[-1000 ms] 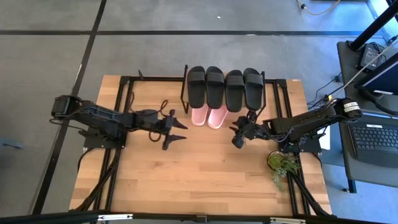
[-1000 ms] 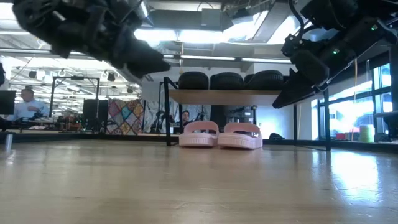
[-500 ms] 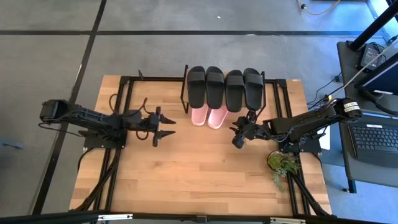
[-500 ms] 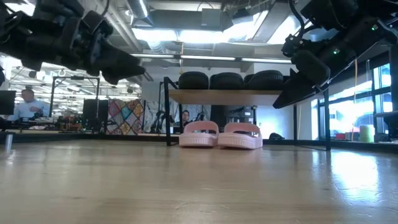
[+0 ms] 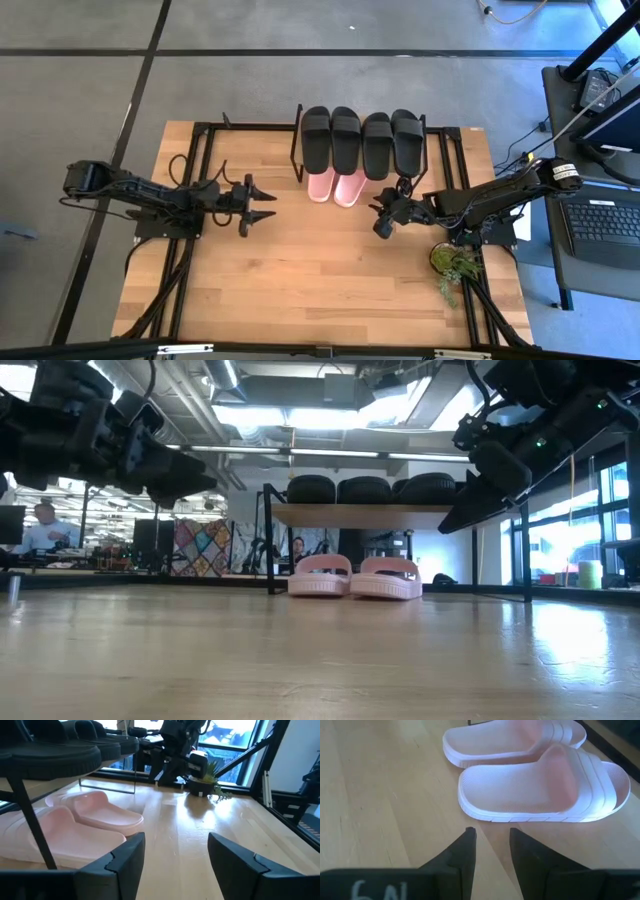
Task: Pick and place slides into the shelf
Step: Return to Home Position
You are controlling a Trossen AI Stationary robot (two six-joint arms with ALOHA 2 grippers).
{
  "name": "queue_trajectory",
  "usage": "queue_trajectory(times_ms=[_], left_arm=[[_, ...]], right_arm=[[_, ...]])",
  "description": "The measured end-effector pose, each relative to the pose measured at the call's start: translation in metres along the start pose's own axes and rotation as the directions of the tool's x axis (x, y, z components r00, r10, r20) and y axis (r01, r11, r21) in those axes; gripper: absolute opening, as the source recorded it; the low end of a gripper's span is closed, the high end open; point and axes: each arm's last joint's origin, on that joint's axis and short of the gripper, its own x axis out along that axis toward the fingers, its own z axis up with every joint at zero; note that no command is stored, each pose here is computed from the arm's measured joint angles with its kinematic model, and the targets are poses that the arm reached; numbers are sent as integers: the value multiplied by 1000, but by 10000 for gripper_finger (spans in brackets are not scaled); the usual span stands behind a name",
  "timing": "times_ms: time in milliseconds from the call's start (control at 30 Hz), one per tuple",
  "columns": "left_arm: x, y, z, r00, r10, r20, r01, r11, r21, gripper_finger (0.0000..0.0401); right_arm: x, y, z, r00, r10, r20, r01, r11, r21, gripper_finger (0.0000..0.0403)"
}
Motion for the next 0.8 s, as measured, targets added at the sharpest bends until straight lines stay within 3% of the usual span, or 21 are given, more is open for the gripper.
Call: queue_trajectory(times_ms=[333, 567, 800], left_arm=[[0, 1, -1, 1000, 17, -6, -17, 1000, 0, 208], [0, 1, -1, 1000, 17, -6, -17, 1000, -8, 208], [-3, -1, 5, 999, -6, 38, 7, 1000, -27, 208]], right_arm=[[0, 0, 0, 1000, 0, 0, 0, 1000, -2, 120], [0, 0, 0, 1000, -1, 0, 1, 996, -92, 120], [0, 0, 0, 1000, 0, 1, 0, 995, -100, 120]])
